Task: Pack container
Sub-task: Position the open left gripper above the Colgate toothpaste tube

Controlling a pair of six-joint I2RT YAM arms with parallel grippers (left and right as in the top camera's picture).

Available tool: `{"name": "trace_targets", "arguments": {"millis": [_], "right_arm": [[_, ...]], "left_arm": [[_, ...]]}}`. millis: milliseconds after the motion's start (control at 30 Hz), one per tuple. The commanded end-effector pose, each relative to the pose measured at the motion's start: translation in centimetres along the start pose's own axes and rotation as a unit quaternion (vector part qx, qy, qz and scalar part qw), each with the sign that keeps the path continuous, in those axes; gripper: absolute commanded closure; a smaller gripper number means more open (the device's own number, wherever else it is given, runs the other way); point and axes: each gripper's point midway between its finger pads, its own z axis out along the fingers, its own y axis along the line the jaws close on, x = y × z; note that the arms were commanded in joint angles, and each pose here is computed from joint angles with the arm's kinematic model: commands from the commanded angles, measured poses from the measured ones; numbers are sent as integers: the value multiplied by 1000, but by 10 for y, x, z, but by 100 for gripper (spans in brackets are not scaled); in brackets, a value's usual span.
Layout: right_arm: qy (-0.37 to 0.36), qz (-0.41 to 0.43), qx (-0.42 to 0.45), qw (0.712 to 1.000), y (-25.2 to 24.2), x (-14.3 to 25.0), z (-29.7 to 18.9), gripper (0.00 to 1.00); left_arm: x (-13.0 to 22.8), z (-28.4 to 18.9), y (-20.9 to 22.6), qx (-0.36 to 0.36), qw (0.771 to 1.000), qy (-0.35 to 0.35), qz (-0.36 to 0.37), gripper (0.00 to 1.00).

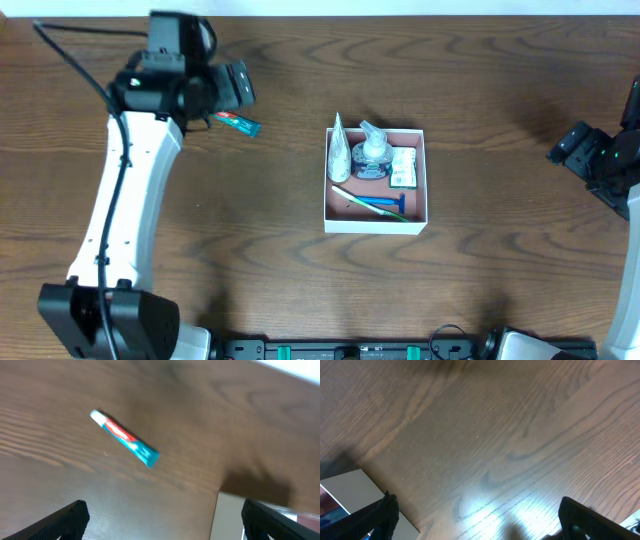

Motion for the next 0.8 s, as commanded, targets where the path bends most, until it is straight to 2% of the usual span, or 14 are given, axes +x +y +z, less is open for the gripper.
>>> {"name": "trace_targets", "arguments": {"millis": [0, 267, 600, 767], "right_arm": [[-6, 9, 0, 1000, -1, -4, -3, 1], [-6, 9, 0, 1000, -1, -4, -3, 1], [-6, 9, 0, 1000, -1, -4, -3, 1], [-6, 9, 0, 1000, -1, -4, -3, 1]], "left_arm": [[-14, 12, 10, -44, 999, -1, -14, 2], [-9, 71, 18, -84, 992, 71, -67, 2], [6, 123, 51, -134, 959, 96, -229, 2], [17, 147, 58, -148, 953, 112, -241, 2]]}}
